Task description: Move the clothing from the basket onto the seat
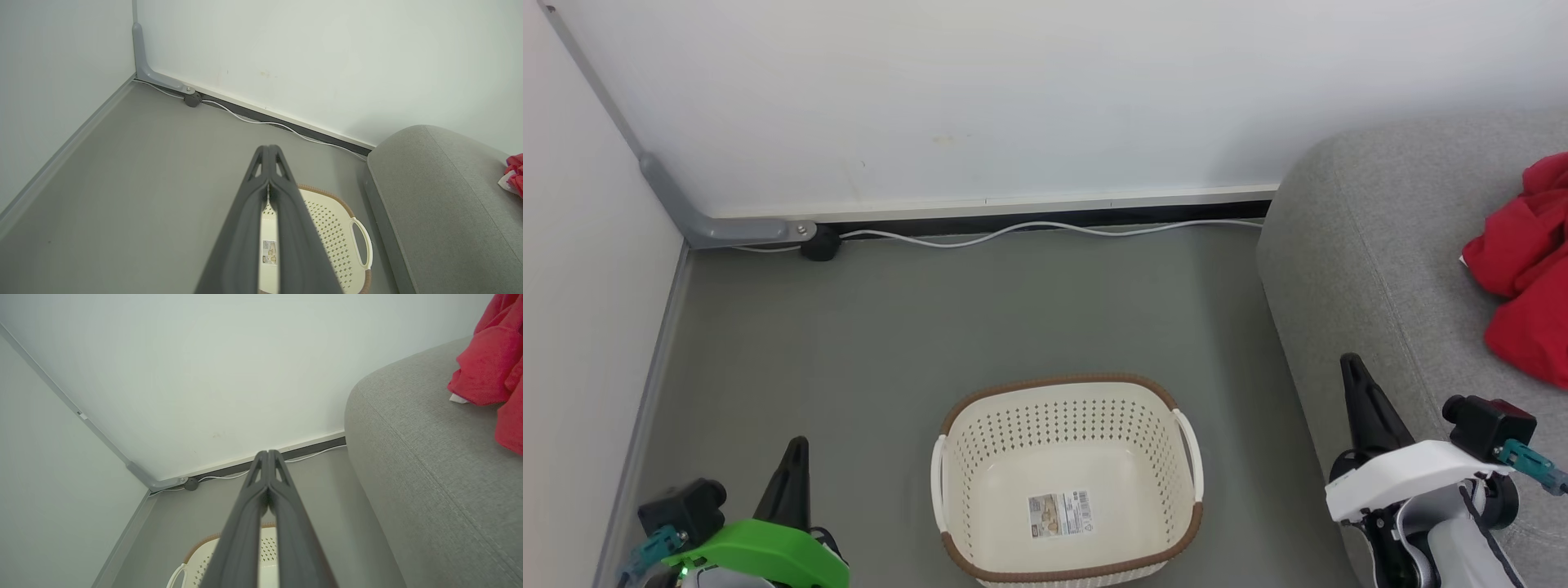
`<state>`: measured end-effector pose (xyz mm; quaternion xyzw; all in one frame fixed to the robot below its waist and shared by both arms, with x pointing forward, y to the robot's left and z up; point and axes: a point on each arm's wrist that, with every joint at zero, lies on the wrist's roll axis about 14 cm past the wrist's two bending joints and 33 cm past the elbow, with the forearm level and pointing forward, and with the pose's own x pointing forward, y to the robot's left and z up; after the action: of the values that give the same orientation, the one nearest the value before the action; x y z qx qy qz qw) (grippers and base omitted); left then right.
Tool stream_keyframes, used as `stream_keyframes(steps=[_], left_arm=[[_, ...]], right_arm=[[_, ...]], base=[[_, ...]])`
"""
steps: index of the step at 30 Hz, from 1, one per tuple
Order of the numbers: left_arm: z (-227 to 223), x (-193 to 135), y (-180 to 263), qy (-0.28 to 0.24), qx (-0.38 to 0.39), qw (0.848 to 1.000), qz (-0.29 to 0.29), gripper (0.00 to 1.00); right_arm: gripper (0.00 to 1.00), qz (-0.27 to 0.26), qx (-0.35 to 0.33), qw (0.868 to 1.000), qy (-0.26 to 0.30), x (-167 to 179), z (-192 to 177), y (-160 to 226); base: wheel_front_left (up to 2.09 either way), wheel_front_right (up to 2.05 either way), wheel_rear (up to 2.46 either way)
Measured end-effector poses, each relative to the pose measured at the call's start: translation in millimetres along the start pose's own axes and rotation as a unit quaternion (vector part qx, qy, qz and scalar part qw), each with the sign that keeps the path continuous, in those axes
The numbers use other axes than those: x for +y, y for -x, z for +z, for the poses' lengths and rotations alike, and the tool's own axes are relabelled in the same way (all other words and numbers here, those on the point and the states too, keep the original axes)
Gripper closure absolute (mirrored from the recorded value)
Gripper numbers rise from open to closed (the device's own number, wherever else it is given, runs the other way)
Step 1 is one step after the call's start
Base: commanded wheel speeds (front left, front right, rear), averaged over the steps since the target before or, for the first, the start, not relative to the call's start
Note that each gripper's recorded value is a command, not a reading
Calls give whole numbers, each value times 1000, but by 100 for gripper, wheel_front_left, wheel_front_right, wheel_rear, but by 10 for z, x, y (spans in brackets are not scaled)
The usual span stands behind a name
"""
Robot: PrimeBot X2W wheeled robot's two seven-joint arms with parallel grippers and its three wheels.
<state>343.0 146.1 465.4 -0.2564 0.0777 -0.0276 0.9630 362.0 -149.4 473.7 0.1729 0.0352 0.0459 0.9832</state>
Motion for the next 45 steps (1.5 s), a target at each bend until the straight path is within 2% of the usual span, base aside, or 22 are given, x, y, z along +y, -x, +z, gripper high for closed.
stream_keyframes(steps=[11,23,32,45], left_arm=[[12,71,-23,67,8,998,14,100],[24,134,-44,142,11,989,26,100],[35,183,-57,193,13,981,32,100],[91,217,-107,272,8,962,35,100]], right_arm=[[100,-24,4,996,-81,-105,5,2],[100,-47,6,985,-165,-215,7,10],[100,-58,4,972,-229,-280,25,3],[100,-67,-3,945,-320,-348,71,-14]], base=[[0,0,0],[0,0,0],[0,0,0],[0,0,0]])
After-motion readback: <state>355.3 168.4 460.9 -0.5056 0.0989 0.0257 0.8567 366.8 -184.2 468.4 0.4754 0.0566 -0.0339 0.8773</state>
